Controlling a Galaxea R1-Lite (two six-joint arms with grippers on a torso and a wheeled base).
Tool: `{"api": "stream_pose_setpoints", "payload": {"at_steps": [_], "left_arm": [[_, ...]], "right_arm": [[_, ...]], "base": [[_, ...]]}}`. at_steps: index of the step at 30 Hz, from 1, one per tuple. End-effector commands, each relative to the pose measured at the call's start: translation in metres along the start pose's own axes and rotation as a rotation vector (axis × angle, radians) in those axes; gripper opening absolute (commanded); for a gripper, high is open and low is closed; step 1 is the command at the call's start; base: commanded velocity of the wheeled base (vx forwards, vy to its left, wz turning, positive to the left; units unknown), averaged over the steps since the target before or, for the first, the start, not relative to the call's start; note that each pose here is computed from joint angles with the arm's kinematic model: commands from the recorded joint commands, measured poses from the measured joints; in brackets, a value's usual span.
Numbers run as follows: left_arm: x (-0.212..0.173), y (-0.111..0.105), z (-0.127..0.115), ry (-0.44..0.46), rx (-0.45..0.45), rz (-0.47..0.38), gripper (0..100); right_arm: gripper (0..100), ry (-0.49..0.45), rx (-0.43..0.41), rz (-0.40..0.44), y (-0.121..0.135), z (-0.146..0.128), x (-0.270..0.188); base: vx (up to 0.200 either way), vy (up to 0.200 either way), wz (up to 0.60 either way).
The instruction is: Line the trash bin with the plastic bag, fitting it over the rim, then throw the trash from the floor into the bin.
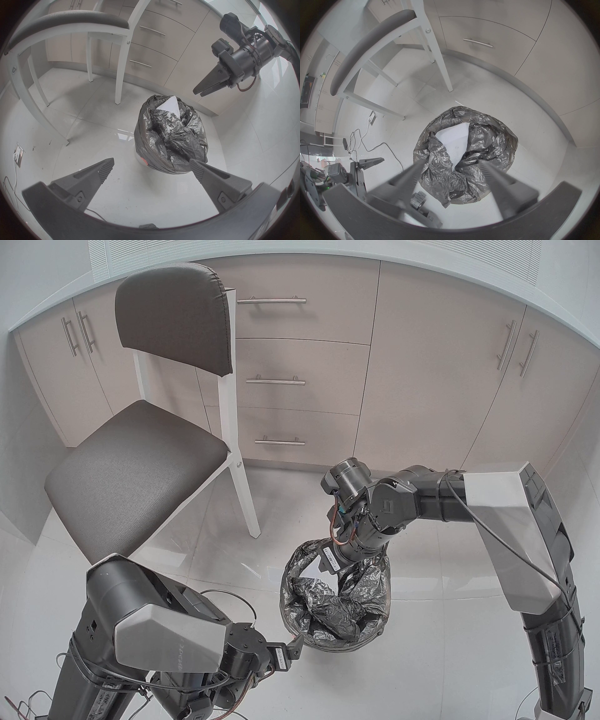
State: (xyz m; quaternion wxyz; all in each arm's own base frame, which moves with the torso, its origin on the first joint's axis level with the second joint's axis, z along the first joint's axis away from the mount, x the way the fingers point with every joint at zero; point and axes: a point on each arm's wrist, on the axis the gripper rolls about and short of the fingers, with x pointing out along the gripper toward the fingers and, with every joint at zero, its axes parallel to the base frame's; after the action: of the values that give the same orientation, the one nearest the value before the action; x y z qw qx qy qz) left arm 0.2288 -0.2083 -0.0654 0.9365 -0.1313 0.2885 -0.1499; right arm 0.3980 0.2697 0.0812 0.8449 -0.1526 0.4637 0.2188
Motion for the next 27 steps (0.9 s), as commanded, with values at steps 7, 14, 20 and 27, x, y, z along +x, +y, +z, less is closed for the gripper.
{"api": "stream_pose_setpoints", "payload": {"at_steps": [7, 14, 20, 27], "left_arm": [[0.000, 0.000, 0.000, -0.002, -0.002, -0.001, 100], [0.001, 0.000, 0.000, -0.002, -0.002, -0.001, 100], [0.001, 0.000, 0.000, -0.002, -0.002, -0.001, 100], [0.001, 0.000, 0.000, -0.002, -0.002, -0.001, 100]], "right_arm": [[0, -0.028, -0.013, -0.015, 0.012, -0.004, 0.030], [0, -0.057, -0.004, -0.008, 0.026, -0.009, 0.053], [0, -0.058, -0.010, -0.017, 0.031, -0.013, 0.066], [0, -0.015, -0.012, -0.026, 0.027, -0.024, 0.085]], "base": [[0.000, 0.000, 0.00], [0.000, 0.000, 0.00], [0.000, 0.000, 0.00], [0.000, 0.000, 0.00]]}}
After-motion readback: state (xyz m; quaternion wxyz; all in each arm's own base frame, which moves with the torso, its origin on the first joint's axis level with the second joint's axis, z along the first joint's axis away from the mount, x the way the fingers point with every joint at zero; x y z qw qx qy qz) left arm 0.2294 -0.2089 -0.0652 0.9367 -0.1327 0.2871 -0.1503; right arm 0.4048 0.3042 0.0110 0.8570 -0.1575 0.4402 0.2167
